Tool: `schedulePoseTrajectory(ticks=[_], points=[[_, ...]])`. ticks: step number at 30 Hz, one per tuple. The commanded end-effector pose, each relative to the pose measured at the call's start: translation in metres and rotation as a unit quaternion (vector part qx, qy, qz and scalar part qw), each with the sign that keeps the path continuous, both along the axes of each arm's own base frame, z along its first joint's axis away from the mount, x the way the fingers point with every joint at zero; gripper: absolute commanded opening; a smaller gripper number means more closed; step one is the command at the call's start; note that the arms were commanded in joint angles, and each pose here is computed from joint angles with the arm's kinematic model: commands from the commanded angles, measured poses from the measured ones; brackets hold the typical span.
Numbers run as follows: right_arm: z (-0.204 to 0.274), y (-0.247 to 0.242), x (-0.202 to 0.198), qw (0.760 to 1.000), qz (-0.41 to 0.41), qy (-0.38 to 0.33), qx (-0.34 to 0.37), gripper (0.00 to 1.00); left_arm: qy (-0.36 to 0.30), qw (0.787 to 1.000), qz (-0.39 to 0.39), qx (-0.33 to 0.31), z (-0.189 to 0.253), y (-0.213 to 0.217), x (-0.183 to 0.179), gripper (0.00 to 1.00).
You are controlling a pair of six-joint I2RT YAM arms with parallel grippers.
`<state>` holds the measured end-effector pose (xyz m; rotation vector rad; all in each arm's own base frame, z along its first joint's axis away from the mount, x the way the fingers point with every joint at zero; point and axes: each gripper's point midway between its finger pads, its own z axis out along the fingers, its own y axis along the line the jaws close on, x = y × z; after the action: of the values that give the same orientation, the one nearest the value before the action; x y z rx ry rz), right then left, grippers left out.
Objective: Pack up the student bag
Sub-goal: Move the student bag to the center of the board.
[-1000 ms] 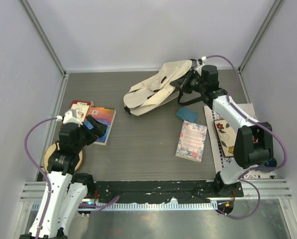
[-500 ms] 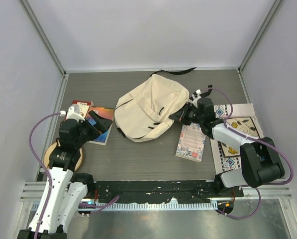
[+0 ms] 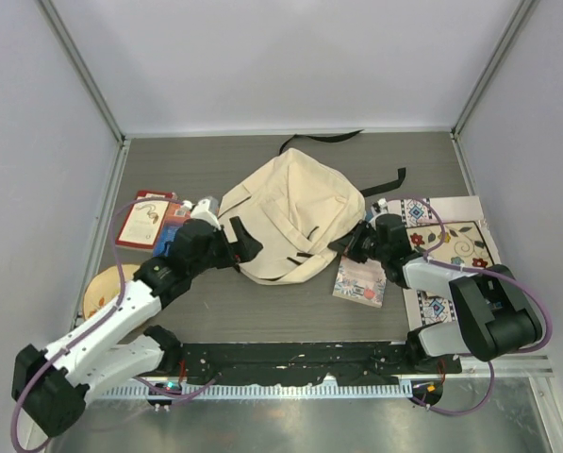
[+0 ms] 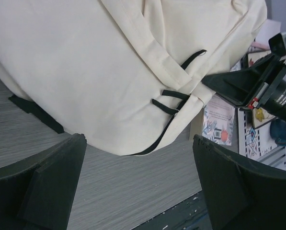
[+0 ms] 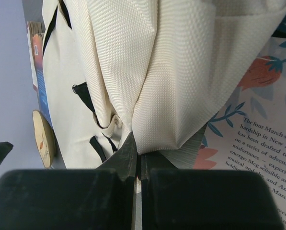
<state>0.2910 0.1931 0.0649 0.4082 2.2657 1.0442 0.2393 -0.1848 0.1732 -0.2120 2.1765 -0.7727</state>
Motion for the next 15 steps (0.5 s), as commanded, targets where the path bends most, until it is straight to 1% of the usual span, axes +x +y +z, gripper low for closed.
schedulePoseTrajectory(ticks=[1, 2, 3, 5, 9, 14, 15], points=[[-0.001, -0.002, 0.005, 1.0, -0.015, -0.019, -0.001, 0.01, -0.044, 0.999, 0.014, -0.005, 0.017, -0.027, 0.025, 0.96], [-0.001, -0.003, 0.005, 1.0, -0.016, -0.021, -0.002, 0.01, -0.039, 0.999, 0.008, -0.006, 0.017, -0.034, 0.027, 0.95], [-0.004, -0.004, 0.004, 1.0, -0.018, -0.019, -0.003, 0.01, -0.032, 0.999, 0.001, -0.002, 0.012, -0.043, 0.025, 0.91], [-0.005, -0.005, 0.003, 1.0, -0.02, -0.021, -0.006, 0.01, -0.014, 1.0, -0.013, 0.008, 0.0, -0.064, 0.023, 0.89], [-0.009, -0.009, -0.001, 0.999, -0.024, -0.021, -0.012, 0.01, 0.007, 1.0, -0.004, 0.006, -0.016, -0.09, 0.028, 0.84], [-0.009, -0.012, -0.005, 0.999, -0.03, -0.028, -0.01, 0.01, 0.031, 0.999, -0.009, -0.007, -0.031, -0.123, 0.023, 0.79], [-0.009, -0.012, -0.006, 0.999, -0.03, -0.03, -0.01, 0.01, 0.042, 0.999, -0.008, -0.001, -0.04, -0.126, 0.022, 0.78]])
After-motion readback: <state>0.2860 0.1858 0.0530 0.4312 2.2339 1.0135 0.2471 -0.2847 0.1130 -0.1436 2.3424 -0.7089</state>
